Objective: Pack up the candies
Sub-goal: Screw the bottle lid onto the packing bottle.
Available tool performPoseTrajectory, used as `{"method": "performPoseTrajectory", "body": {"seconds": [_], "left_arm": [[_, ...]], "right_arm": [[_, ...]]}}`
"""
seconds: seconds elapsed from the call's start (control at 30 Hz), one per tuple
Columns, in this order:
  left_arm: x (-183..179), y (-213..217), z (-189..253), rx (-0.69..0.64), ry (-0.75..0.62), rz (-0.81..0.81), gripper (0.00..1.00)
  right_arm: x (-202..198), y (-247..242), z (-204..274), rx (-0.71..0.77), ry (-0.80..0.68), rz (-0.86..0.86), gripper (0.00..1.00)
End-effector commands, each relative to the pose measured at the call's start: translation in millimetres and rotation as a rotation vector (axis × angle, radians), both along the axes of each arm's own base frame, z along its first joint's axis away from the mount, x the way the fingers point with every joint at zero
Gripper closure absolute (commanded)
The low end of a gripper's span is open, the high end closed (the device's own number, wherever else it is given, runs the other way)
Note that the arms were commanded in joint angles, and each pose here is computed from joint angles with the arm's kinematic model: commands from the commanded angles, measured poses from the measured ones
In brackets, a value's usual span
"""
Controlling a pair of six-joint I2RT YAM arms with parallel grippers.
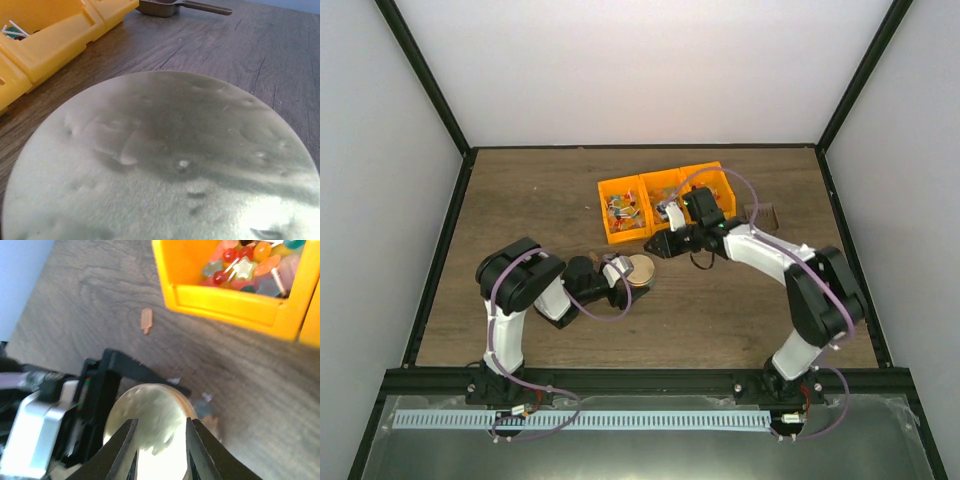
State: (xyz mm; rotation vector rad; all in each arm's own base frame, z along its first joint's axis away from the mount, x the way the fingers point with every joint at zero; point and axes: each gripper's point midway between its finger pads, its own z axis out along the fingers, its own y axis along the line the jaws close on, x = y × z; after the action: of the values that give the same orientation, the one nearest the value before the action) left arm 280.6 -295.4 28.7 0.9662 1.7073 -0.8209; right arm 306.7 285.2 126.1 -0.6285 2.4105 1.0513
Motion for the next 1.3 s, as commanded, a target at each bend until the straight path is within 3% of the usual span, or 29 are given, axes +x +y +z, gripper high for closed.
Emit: {"method": "performPoseTrajectory", "body": {"seconds": [0.0, 0.33, 0.53, 1.27], "left_arm": [[-15, 15, -42, 0.09, 0.166, 0.029, 0.16], [-15, 14, -40, 0.091, 0.166, 0.022, 0.16], [-14, 13, -41, 0.086, 0.171, 0.023, 0.16], [-11, 16, -44, 0.09, 0.185, 0.042, 0.16]], "right_arm": [[17, 1, -24, -0.109, -0.019, 0.05, 0.72], [16, 17, -39, -0.069, 0.033, 0.099, 0.84], [2, 15, -46, -0.056, 0.067, 0.108, 0.99], [-114, 5, -75, 0.019, 0.259, 0.195, 0.99]]}}
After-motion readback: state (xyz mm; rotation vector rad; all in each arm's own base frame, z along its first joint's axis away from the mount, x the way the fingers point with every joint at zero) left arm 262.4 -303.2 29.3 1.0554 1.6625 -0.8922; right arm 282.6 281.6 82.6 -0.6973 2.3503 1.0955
